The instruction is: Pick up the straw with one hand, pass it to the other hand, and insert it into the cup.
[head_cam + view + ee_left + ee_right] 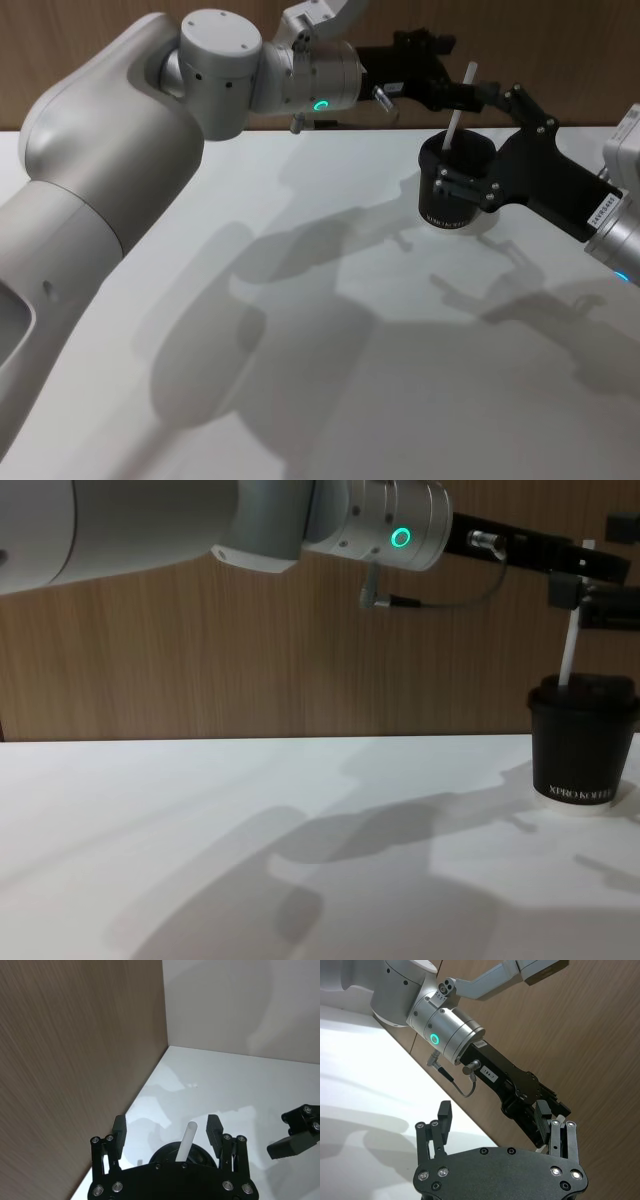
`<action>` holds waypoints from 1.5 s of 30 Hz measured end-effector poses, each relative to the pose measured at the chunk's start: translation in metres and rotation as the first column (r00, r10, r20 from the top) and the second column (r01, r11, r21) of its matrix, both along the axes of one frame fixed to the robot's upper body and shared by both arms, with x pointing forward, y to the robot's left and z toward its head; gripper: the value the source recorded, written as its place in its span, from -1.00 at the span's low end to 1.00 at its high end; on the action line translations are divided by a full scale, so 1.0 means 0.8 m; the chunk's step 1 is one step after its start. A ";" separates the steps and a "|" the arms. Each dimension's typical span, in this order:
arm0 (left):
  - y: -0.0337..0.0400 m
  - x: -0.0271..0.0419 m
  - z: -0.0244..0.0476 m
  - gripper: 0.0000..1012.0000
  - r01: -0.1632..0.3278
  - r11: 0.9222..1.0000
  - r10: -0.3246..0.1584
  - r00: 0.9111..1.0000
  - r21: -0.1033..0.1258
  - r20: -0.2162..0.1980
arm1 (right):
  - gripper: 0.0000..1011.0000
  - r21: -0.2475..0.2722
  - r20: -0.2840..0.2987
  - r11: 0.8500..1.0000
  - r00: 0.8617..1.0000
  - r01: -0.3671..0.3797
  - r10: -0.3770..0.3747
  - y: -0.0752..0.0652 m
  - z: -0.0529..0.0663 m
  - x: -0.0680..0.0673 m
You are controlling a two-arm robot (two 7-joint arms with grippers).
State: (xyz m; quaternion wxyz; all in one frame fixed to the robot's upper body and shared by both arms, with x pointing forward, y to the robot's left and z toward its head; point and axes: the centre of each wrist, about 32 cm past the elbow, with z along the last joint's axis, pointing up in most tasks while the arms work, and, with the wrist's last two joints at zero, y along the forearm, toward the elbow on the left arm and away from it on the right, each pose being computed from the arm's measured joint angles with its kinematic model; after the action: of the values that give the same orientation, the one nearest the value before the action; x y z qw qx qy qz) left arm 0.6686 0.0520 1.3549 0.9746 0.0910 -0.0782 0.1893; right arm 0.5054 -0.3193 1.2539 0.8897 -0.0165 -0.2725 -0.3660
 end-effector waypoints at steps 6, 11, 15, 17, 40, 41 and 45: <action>-0.0004 -0.0001 -0.0003 0.98 -0.001 1.000 0.001 1.000 0.000 0.001 | 0.98 0.005 0.003 1.000 1.000 0.001 -0.001 -0.001 0.001 -0.001; -0.0004 -0.0001 -0.0005 0.98 -0.002 1.000 0.002 1.000 0.000 0.001 | 0.98 0.028 0.013 1.000 1.000 0.010 -0.011 -0.004 0.002 -0.003; -0.0004 0.0000 -0.0005 0.98 -0.003 1.000 0.003 1.000 -0.001 0.002 | 0.98 0.053 0.023 0.998 0.999 0.024 -0.025 -0.009 0.004 -0.007; -0.0004 0.0000 -0.0005 0.98 -0.003 1.000 0.003 1.000 -0.001 0.002 | 0.98 0.070 0.031 0.997 0.999 0.032 -0.034 -0.012 0.005 -0.009; 0.0229 -0.0030 -0.0108 0.98 0.044 0.998 -0.045 0.998 -0.032 -0.032 | 0.98 0.286 0.030 0.953 0.993 0.103 -0.116 -0.022 0.001 -0.020; 0.0229 -0.0030 -0.0108 0.98 0.044 0.998 -0.045 0.998 -0.032 -0.032 | 0.98 0.291 0.024 0.951 0.993 0.104 -0.116 -0.022 0.000 -0.020; 0.0311 -0.0056 -0.0158 0.98 0.052 0.996 -0.055 0.998 -0.068 -0.031 | 0.98 0.309 -0.010 0.944 0.993 0.114 -0.116 -0.019 -0.003 -0.020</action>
State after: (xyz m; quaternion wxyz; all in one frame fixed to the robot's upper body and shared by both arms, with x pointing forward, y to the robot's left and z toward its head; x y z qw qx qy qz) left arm 0.6641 0.0769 1.3422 0.9829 0.0594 -0.0581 0.1641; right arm 0.4891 -0.3348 1.2518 0.8573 0.1084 -0.2140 -0.4555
